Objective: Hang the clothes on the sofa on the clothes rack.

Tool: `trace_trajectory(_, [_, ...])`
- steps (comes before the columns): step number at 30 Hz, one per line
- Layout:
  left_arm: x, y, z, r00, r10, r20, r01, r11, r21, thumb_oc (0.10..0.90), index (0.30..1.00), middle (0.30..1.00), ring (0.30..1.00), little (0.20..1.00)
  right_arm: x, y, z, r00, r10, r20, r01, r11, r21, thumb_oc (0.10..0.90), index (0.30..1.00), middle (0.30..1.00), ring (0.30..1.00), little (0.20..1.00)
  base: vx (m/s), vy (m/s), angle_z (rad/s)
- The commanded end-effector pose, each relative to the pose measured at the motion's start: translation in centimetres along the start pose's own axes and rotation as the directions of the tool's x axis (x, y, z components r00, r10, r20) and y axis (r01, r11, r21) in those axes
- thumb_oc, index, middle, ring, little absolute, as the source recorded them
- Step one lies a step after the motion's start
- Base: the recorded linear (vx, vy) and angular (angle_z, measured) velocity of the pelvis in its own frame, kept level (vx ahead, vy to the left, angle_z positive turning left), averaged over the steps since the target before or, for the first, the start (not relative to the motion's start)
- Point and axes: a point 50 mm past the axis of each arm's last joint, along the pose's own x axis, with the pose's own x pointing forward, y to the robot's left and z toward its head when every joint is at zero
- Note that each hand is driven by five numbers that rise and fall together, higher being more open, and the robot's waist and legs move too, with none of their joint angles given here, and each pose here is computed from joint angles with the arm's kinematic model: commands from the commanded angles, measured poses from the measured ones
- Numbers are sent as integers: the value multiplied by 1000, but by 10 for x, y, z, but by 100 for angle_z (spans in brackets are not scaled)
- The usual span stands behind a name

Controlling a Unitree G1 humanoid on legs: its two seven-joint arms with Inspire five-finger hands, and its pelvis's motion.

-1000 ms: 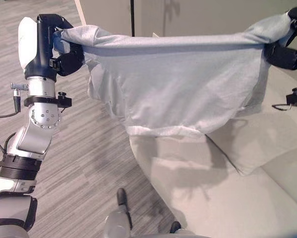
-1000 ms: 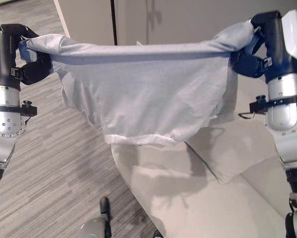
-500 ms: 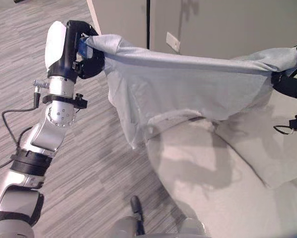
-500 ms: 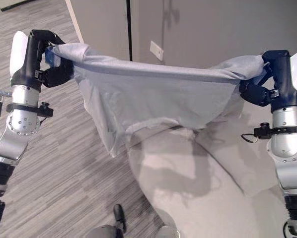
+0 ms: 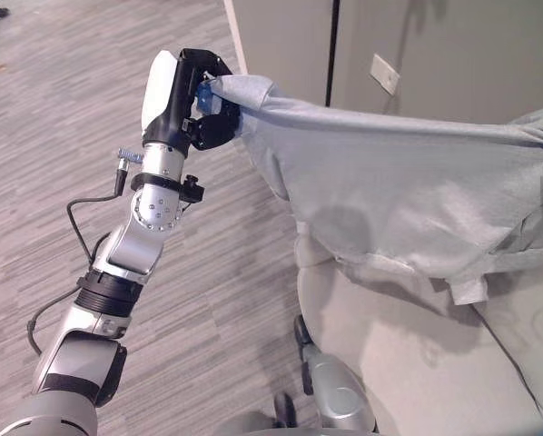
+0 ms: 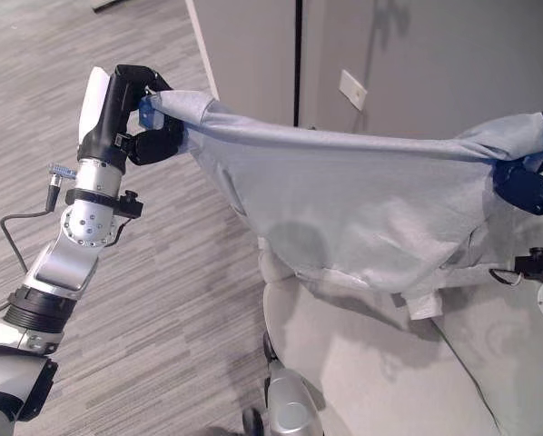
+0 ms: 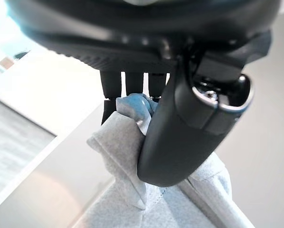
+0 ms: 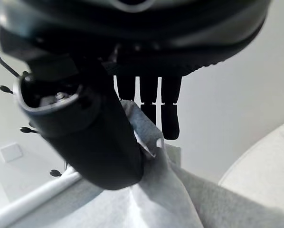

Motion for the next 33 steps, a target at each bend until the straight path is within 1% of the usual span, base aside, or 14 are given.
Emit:
trace_trajectory(1, [7,25,13,989,95,117,-102,993,53,400,300,300,300,300,16,-49,31,961,-216,170,226,973,-44,400,300,300,300,300,400,33,78])
trace_trajectory(5, [5,24,14,987,113,115,-115,993,13,400,300,300,300,300,16,-53,32,954,-246,172,257,965,-45,400,300,300,300,300,367,0,28])
trace_trajectory(8, [0,27,7,990,115,82,-115,993,-1,400,300,300,300,300,13,-44,26,969,-202,141,213,975,-63,400,300,300,300,300,434,-102,18])
trace_trajectory(12, [-9,35,-4,990,133,38,-134,990,32,400,300,300,300,300,14,-36,27,976,-163,146,173,983,-61,400,300,300,300,300,275,226,-36])
trace_trajectory(16, [-18,52,-13,987,160,13,-160,981,107,400,300,300,300,300,15,-27,23,983,-133,129,141,988,-56,400,300,300,300,300,405,189,-61])
trace_trajectory(18, [-23,58,-16,985,173,5,-172,977,130,400,300,300,300,300,15,-25,16,988,-118,97,126,989,-80,400,300,300,300,300,450,328,-68])
trace_trajectory(21, [-25,64,-13,986,167,25,-168,973,158,400,300,300,300,300,17,-13,20,990,-105,95,110,993,-51,400,300,300,300,300,536,515,-59])
trace_trajectory(22, [-26,67,-12,987,157,30,-160,971,176,400,300,300,300,300,18,-4,21,992,-92,88,95,995,-29,400,300,300,300,300,236,311,-63])
trace_trajectory(26, [-27,73,-12,985,167,34,-171,964,206,400,300,300,300,300,23,1,26,990,-102,98,105,994,-17,400,300,300,300,300,188,322,-72])
trace_trajectory(28, [-21,78,-7,983,173,56,-181,955,234,400,300,300,300,300,27,2,26,989,-115,90,115,993,-1,400,300,300,300,300,254,514,-44])
trace_trajectory(33, [-19,75,-8,983,177,53,-184,959,213,400,300,300,300,300,31,-6,28,985,-139,100,138,990,12,400,300,300,300,300,249,212,6])
